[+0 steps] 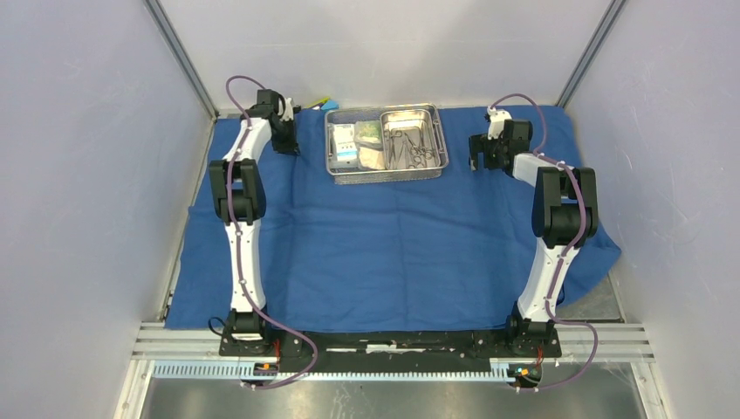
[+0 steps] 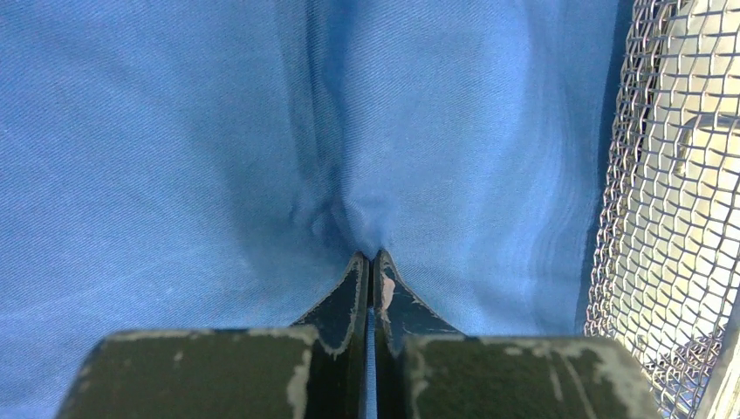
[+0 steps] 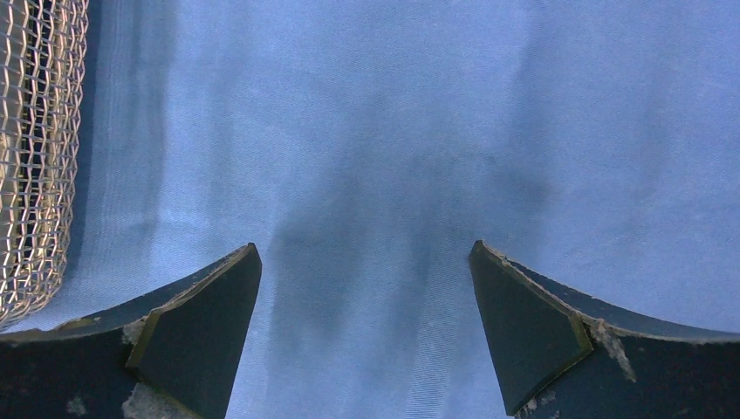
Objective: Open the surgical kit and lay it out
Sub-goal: Smooth out the surgical kit at the center of the board.
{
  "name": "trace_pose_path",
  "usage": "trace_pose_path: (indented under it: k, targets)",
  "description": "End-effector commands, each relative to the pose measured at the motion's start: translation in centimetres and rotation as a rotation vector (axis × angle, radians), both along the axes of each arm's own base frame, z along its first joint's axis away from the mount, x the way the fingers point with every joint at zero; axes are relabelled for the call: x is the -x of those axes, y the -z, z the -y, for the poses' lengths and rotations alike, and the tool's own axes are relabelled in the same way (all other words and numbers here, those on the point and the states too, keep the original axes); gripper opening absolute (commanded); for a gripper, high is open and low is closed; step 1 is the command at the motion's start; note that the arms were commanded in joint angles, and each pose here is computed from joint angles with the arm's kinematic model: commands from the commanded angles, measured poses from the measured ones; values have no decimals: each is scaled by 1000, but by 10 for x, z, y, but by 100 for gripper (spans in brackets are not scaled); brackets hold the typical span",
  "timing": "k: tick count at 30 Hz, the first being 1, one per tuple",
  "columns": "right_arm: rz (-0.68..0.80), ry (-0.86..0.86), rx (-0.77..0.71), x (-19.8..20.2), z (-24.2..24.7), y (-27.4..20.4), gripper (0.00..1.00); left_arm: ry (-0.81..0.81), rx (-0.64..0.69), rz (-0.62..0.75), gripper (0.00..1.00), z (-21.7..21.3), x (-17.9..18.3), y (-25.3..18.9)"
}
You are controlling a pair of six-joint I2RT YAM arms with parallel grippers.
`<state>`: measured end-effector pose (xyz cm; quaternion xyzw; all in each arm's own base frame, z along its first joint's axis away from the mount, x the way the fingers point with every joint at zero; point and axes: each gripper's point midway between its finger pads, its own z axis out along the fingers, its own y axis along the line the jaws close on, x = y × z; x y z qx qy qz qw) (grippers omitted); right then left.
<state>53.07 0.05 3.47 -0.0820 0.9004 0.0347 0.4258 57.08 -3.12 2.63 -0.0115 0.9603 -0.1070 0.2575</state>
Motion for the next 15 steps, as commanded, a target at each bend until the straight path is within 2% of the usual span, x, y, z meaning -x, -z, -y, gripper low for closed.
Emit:
trace_pose_path:
  k: [1,15]
  targets:
    - [33,9,-12,-14,2,-10,98,-97,-42,70,2,-34,-28,-4]
    - [22,13,11,-15,6,-9,98,-168,-105,134,2,-71,-54,-15]
